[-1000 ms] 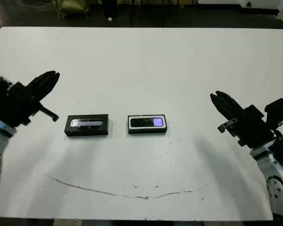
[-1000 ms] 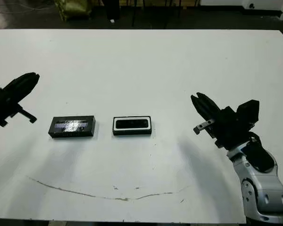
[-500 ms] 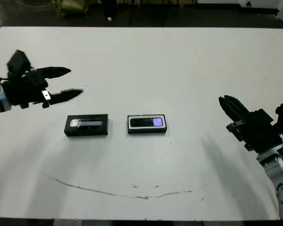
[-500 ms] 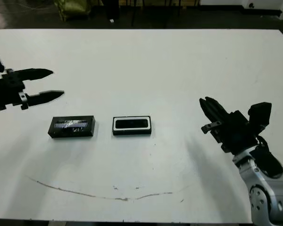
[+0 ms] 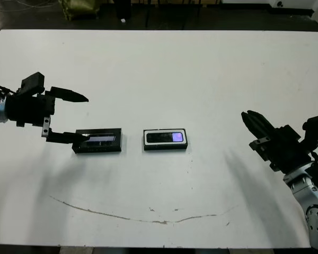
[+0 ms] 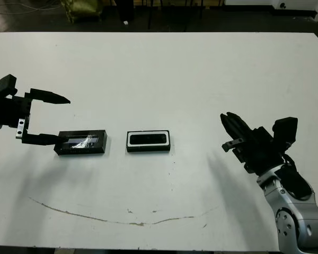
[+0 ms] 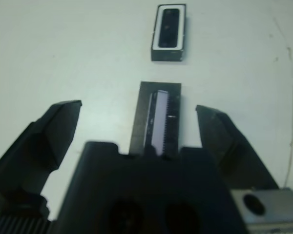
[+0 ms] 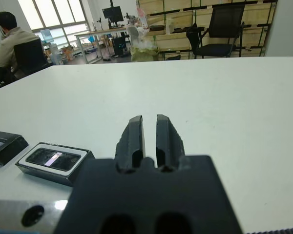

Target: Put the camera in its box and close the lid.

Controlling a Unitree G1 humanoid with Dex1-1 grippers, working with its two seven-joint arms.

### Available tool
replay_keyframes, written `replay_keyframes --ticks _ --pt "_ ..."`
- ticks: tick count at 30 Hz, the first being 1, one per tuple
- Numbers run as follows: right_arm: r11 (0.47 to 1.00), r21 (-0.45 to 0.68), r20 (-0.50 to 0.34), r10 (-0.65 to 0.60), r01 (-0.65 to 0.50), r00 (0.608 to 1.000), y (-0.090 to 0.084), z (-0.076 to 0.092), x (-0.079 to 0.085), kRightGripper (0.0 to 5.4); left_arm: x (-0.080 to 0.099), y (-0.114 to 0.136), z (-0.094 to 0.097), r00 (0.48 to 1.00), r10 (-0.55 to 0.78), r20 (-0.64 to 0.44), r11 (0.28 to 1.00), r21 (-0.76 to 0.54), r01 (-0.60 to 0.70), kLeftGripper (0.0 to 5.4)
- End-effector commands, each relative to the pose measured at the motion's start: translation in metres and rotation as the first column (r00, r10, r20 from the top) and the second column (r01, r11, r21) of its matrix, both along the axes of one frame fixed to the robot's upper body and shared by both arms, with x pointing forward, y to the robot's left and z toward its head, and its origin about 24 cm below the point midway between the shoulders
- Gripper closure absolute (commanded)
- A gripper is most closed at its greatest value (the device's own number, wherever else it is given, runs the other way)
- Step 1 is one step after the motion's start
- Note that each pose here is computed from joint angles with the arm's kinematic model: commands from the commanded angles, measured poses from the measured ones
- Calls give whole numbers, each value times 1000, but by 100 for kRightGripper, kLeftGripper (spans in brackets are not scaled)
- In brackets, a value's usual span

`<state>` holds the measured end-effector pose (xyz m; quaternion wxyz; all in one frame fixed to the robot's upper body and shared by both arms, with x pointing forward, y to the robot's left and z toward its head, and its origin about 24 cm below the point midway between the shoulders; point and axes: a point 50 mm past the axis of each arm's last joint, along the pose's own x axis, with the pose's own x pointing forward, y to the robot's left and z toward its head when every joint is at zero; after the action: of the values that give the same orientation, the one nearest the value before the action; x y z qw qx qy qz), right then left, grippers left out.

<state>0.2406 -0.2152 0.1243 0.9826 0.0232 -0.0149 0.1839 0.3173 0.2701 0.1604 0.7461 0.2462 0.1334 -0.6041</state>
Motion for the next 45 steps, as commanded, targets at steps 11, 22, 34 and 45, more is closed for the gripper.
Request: replay_keyframes --ticks 11,22,34,45 --pt "1000 13 -24 -6 7 1000 1 -4 -3 540 7 -22 -16 992 -117 -47 991 62 120 1" --pt "1000 28 -12 12 -12 1000 6 2 -7 540 6 -25 -33 986 -141 -90 984 96 149 1" --pt "1000 15 -16 12 -12 1000 5 1 -9 540 7 -18 -44 989 -98 -113 986 123 112 1" --pt "1000 10 -18 16 -15 1000 6 0 -9 540 17 -6 -68 979 169 -113 961 239 -138 1"
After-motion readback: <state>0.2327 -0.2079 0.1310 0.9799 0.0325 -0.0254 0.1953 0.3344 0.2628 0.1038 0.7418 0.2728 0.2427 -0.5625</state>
